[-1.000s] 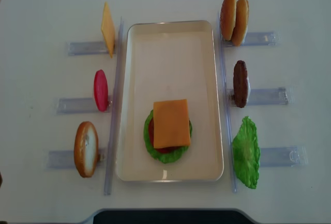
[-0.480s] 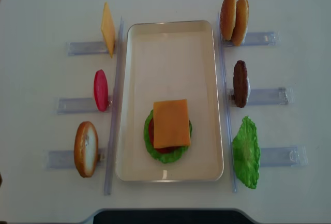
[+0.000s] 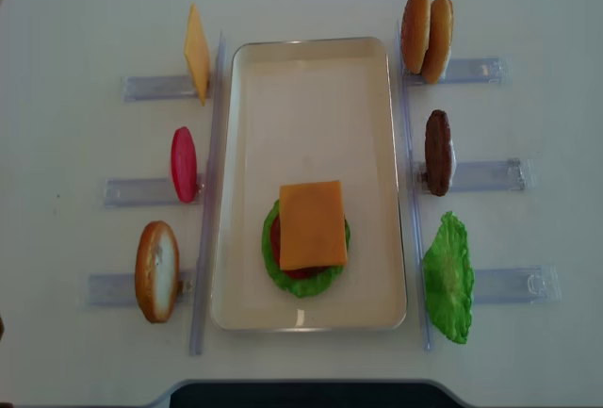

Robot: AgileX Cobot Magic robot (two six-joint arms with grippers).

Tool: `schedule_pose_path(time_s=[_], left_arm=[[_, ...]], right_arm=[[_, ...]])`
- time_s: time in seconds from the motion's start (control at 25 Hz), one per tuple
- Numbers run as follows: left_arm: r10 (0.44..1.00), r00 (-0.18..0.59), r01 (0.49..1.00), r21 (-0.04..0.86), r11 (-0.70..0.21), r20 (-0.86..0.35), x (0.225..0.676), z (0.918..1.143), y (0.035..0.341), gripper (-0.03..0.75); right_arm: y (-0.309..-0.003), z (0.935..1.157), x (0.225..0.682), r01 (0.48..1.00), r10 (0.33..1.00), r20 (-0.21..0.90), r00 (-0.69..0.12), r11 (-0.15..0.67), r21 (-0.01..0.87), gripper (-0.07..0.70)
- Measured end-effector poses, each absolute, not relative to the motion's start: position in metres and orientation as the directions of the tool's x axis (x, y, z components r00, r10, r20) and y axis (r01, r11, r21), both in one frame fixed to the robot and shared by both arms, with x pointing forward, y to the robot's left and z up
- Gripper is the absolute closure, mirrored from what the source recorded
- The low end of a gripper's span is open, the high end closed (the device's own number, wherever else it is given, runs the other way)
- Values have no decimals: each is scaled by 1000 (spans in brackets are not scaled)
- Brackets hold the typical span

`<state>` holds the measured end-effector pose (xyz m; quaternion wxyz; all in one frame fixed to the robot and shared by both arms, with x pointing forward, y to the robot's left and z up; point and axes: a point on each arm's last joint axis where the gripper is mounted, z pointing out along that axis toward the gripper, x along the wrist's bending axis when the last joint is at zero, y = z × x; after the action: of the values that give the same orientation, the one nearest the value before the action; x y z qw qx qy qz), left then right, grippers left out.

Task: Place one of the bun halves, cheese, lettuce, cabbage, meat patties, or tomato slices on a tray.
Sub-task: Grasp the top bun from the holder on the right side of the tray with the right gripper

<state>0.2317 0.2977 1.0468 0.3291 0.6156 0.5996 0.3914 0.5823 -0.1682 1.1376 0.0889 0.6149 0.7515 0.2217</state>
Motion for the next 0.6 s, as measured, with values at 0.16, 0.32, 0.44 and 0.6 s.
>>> schedule_pose_path(time_s=[0.16, 0.32, 0.44, 0.6], left_arm=[[996, -25, 481, 875, -64, 87, 232, 1047, 298, 547], [996, -25, 481, 875, -64, 87, 232, 1047, 298, 554], [996, -25, 481, 875, -64, 87, 232, 1047, 298, 555], [996, -25, 481, 875, -64, 87, 232, 1047, 298, 556]], right_arm=[[-160, 1141, 585, 853, 957, 157, -243, 134, 504, 213], [-159, 1142, 589, 836, 956, 163, -243, 121, 535, 172], [-158, 1140, 591, 837, 957, 166, -239, 117, 534, 164], [-155, 1126, 600, 850, 959, 167, -228, 112, 514, 162]])
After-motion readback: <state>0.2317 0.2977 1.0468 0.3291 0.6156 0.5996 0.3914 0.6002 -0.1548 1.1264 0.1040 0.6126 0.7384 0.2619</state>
